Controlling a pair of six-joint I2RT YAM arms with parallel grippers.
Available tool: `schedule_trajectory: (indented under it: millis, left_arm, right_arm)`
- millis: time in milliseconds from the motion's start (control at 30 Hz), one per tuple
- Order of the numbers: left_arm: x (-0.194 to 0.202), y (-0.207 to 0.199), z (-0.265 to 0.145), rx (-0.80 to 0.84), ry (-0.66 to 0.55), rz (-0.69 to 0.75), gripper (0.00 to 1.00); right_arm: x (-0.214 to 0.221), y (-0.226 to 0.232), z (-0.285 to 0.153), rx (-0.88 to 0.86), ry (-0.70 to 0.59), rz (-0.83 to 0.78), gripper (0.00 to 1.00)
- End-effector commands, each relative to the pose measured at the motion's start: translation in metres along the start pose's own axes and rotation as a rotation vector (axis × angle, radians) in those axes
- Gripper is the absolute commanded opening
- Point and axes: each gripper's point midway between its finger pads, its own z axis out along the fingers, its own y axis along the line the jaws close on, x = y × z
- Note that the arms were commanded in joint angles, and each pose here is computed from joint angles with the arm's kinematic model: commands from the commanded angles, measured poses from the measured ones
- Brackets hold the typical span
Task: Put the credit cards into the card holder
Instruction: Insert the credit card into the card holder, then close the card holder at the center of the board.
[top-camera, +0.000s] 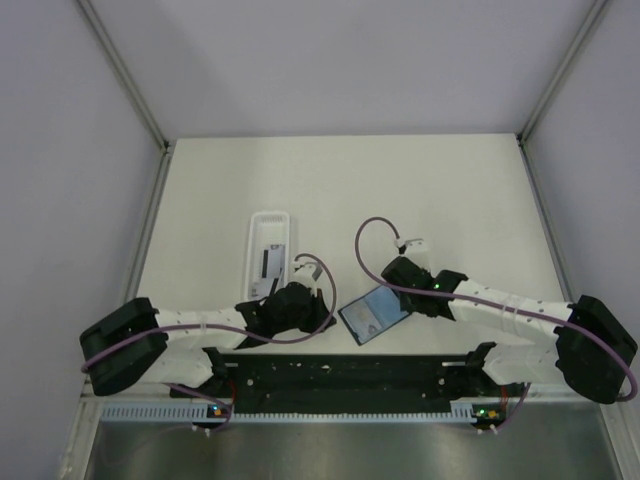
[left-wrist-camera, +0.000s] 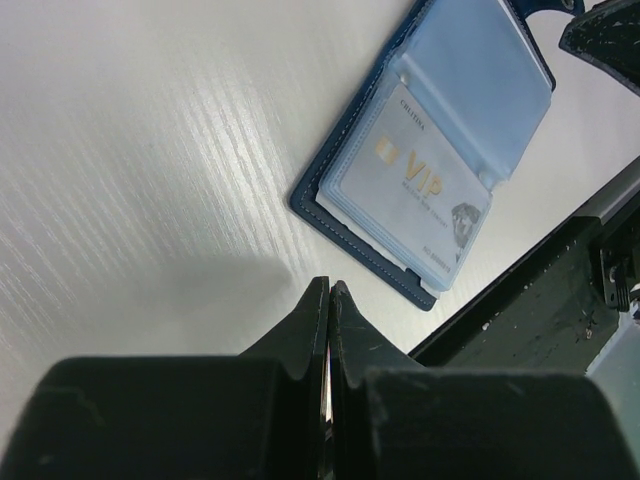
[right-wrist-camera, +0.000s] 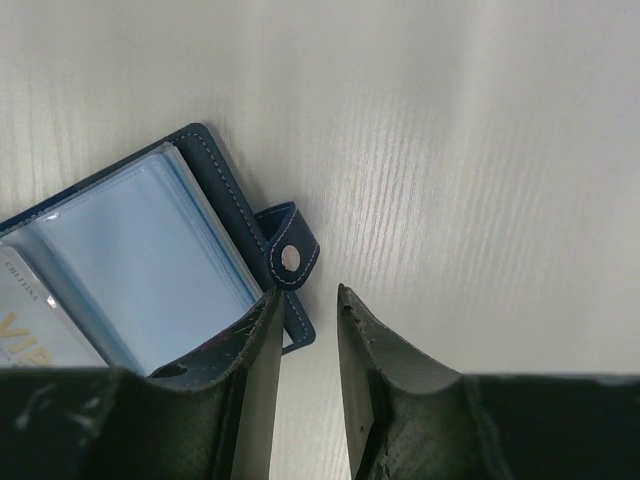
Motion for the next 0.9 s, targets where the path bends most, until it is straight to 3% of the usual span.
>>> schedule_trajectory:
  millis: [0,133,267,367,567,867]
  left_arm:
    - [-0.011,-0.016,0.002,0.054,-0.035,-0.005,0.00]
    - [-0.011,-0.017,0.003,0.053,-0.030,-0.003,0.00]
    - [-0.011,-0.019,0.004,0.058,-0.026,-0.003,0.00]
    - [-0.010,-0.018,0.004,0.056,-0.024,-0.003,0.00]
    - [-0.010,-0.018,0.003,0.056,-0.026,-0.010,0.00]
    - [-0.009,-0.018,0.005,0.056,-0.020,-0.002,0.00]
  right_arm:
    - [-0.031,0.004,-0.008,0.017,-0.099,0.020,0.27]
    - [-0.036,0.005,-0.007,0.016,-0.116,-0.003,0.24]
    - [-0.041,0.008,-0.005,0.010,-0.132,-0.026,0.35]
    - [-0.042,0.011,-0.002,0.003,-0.133,-0.049,0.35]
    - [-0.042,0.014,0.006,0.017,-0.122,-0.084,0.28]
    - [-0.043,0.016,0.007,0.010,-0.131,-0.087,0.07]
